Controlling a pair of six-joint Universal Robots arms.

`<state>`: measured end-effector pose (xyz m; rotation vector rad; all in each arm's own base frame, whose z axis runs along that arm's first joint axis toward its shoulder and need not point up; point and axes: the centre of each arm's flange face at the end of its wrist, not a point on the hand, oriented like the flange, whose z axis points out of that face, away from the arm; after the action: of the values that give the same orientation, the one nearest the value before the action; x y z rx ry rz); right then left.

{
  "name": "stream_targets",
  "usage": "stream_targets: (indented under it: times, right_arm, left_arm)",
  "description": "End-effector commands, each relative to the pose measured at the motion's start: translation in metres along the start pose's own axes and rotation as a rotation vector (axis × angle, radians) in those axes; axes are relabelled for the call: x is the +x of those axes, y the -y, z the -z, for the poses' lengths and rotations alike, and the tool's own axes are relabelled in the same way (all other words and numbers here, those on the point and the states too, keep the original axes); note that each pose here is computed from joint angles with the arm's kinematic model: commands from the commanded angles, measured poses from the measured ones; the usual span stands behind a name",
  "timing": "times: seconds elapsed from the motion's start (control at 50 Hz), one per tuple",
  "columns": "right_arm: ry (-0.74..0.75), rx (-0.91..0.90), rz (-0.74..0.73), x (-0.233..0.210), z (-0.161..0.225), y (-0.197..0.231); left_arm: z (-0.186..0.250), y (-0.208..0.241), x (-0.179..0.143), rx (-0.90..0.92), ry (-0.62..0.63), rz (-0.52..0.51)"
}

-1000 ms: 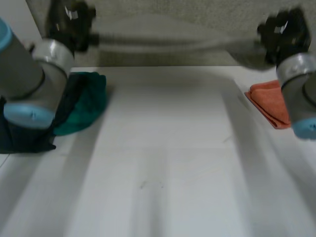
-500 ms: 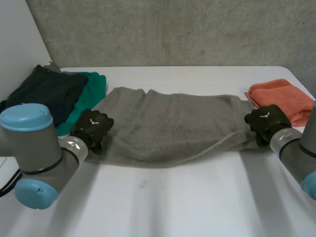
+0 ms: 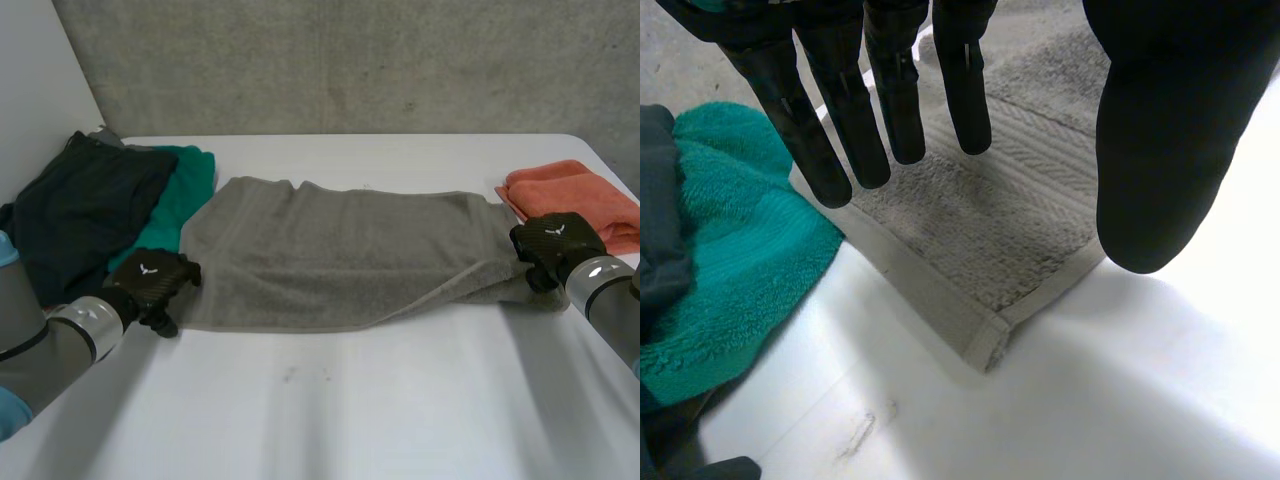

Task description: Fold the laundry.

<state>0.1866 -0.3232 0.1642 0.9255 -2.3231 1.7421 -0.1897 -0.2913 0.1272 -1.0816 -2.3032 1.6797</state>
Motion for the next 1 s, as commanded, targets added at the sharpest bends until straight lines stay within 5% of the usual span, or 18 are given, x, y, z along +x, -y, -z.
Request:
stream_targets:
  times: [0.02, 0.52, 1.0]
  right_arm:
    - [0.000, -0.002, 0.000, 0.000, 0.000, -0.001]
    - [0.009, -0.014, -0.001, -0.003, 0.002, -0.005]
    - [0.011, -0.015, 0.001, -0.004, 0.002, -0.005]
  left_arm:
    - [-0.011, -0.004, -0.003, -0.004, -0.002, 0.000]
    - [-0.038, -0.003, 0.000, 0.011, -0.022, -0.024]
    - [-0.008, 0.005, 0.010, -0.024, -0.048, -0.006]
